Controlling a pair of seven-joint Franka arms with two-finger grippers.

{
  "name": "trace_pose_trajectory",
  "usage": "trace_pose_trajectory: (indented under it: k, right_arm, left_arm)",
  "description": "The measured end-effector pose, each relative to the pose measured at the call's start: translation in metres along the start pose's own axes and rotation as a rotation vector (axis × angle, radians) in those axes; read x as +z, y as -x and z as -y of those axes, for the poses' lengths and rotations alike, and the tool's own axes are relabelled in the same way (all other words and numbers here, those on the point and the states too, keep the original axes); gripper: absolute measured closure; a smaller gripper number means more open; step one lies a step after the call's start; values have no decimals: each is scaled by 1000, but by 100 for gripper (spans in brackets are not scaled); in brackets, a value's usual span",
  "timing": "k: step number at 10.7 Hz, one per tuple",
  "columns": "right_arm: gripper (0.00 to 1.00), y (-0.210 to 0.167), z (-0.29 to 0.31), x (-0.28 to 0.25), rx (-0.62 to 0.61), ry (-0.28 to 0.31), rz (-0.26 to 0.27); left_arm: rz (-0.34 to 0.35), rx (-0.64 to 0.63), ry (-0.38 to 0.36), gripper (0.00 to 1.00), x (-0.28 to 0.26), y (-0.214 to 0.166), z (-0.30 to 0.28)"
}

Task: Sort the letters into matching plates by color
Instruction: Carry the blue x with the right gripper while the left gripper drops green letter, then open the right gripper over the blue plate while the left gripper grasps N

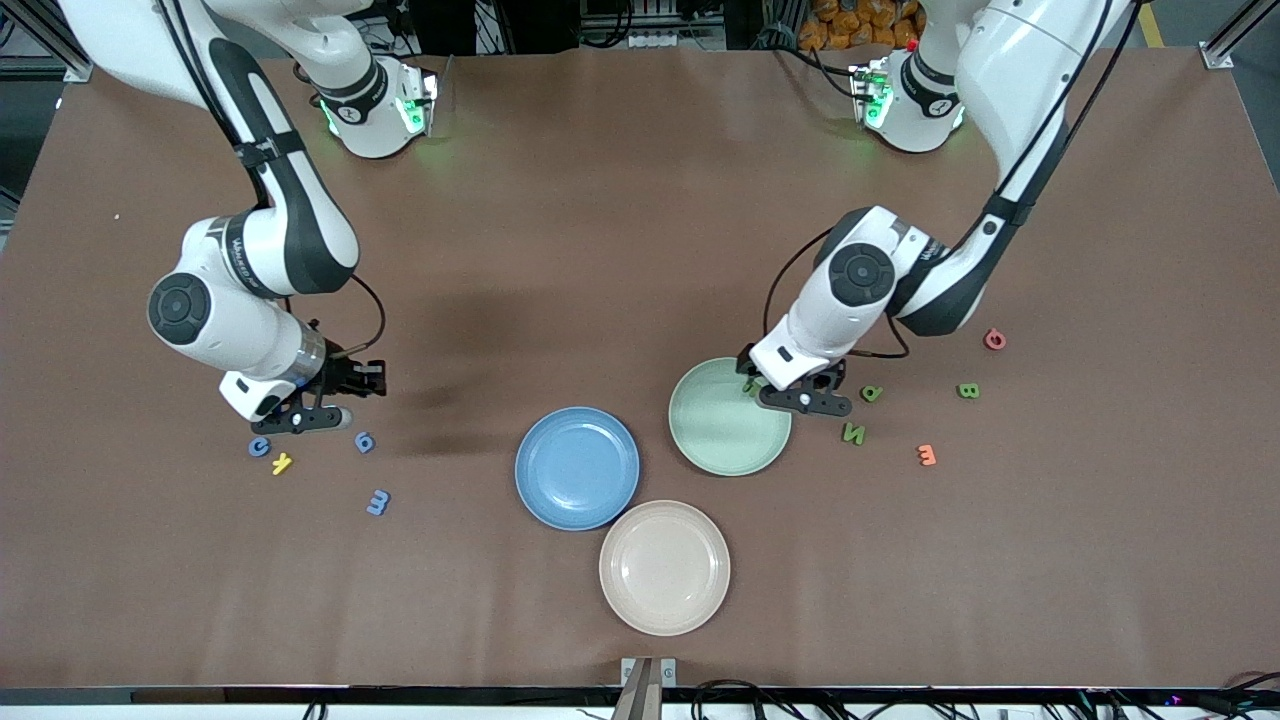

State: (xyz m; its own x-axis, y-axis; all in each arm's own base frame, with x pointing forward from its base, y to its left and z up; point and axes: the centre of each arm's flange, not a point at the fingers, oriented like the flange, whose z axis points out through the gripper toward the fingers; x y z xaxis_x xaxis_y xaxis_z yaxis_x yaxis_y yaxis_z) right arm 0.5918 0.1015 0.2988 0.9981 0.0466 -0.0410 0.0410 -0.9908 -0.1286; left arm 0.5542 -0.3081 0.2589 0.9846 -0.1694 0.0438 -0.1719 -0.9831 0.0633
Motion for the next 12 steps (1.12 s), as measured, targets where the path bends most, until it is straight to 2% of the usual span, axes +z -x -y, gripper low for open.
trace_pose_trajectory:
  k: [5,9,12]
  right_arm:
    - [71,-21,93,-9,236,-46,-44]
    - [71,-47,167,17,418,-75,-56]
    - [71,-71,195,37,500,-102,-77]
  left_arm:
    - [39,150,-62,0,0,-8,97]
    - [-14,157,-48,0,18,-9,134]
    - [-33,142,-30,0,39,-10,143]
